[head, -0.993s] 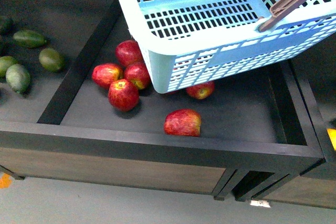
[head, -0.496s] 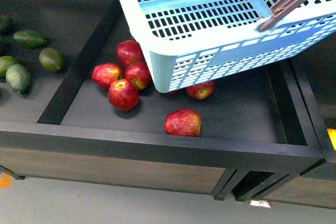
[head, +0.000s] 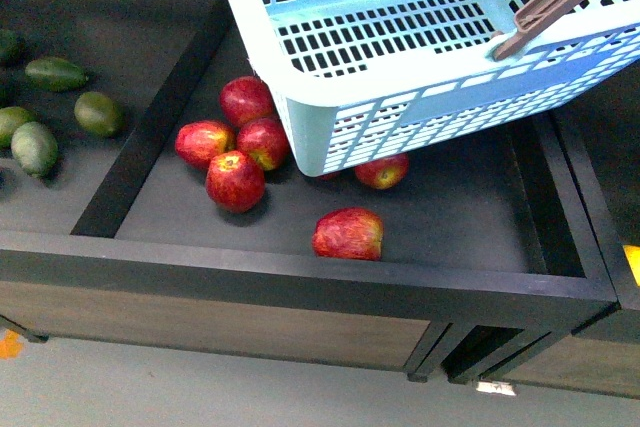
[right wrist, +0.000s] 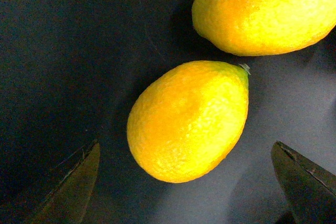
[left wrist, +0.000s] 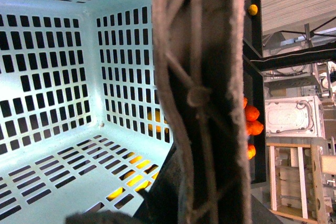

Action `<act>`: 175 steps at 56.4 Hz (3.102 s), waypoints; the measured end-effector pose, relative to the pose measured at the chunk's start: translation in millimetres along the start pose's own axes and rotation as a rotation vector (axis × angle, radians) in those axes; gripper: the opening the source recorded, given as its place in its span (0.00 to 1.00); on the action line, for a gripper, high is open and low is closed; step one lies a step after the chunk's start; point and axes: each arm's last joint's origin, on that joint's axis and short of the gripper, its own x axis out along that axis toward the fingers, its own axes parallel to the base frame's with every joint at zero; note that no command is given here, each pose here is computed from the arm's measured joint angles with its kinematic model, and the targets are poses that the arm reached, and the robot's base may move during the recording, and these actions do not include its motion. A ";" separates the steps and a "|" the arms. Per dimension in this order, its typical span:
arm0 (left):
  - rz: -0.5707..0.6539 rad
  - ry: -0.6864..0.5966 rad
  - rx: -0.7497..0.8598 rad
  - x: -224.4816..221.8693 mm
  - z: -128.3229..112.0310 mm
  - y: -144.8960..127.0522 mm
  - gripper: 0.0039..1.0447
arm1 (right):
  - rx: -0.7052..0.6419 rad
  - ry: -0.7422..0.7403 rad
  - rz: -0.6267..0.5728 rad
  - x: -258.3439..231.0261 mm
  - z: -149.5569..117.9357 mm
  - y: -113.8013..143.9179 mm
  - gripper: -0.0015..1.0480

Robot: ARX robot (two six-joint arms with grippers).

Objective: Pick lemon and mango into basket

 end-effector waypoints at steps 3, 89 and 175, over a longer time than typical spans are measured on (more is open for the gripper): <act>0.000 0.000 0.000 0.0 0.0 0.0 0.05 | 0.004 0.002 -0.007 4.8 0.1 -0.9 0.92; 0.000 0.000 0.000 0.0 0.0 0.0 0.05 | -0.258 -0.168 0.458 -135.0 53.9 -32.0 0.62; -0.001 0.002 0.000 0.1 -0.5 -0.3 0.05 | -0.704 -0.623 0.886 -348.7 -50.6 -16.2 0.58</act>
